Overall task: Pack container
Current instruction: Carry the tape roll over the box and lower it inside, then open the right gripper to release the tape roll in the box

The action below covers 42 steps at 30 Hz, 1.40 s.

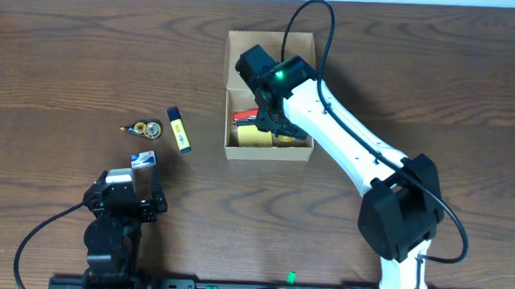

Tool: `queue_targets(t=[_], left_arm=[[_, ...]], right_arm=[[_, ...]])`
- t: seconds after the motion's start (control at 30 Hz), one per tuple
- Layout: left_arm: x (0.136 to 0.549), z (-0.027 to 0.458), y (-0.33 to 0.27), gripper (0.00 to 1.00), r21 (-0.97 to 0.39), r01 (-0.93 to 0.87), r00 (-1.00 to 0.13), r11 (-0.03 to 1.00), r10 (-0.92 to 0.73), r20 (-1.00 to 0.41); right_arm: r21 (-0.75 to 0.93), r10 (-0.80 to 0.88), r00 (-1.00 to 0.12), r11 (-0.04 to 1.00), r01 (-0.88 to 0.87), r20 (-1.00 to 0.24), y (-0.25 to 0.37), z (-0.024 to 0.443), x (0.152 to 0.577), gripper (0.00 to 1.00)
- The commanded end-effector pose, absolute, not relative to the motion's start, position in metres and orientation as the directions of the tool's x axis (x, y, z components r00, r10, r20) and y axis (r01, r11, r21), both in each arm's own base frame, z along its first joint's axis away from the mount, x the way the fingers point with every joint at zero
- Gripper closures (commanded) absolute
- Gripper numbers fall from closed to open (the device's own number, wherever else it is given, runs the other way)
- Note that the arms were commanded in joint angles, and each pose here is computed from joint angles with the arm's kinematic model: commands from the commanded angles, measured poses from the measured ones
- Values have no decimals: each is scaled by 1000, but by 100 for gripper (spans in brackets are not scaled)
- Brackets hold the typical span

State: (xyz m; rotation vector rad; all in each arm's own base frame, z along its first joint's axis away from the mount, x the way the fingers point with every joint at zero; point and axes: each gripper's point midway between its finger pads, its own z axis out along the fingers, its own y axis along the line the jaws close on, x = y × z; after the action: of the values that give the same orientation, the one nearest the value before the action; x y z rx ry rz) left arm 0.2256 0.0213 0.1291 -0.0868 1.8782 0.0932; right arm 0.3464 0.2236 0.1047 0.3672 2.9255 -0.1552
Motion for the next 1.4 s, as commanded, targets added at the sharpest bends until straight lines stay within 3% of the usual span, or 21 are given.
queue_targets(t=[0.0,0.33,1.03,1.1,1.17,1.37], left_arm=[[224,117,20,5,17,-101,-335,995,-18,-942],[224,117,20,5,17,-101,-335,995,-18,-942],[224,117,20,5,17,-101,-335,995,-18,-942],[224,117,20,5,17,-101,-335,995,-18,-942],[224,117,20,5,17,-101,-335,995,-18,-942],[224,117,20,5,17,-101,-335,995,-18,-942]], right_arm=[[-126,228,-950,958,258,-214,208,99,350,99],[-54,105,-959,991,123,-265,221,78,375,99],[-63,153,-938,982,181,-310,194,76,398,96],[-63,154,-938,981,182,-309,193,76,399,92],[-63,155,-938,981,183,-310,193,76,399,78],[-45,159,-933,982,182,-322,197,77,403,62]])
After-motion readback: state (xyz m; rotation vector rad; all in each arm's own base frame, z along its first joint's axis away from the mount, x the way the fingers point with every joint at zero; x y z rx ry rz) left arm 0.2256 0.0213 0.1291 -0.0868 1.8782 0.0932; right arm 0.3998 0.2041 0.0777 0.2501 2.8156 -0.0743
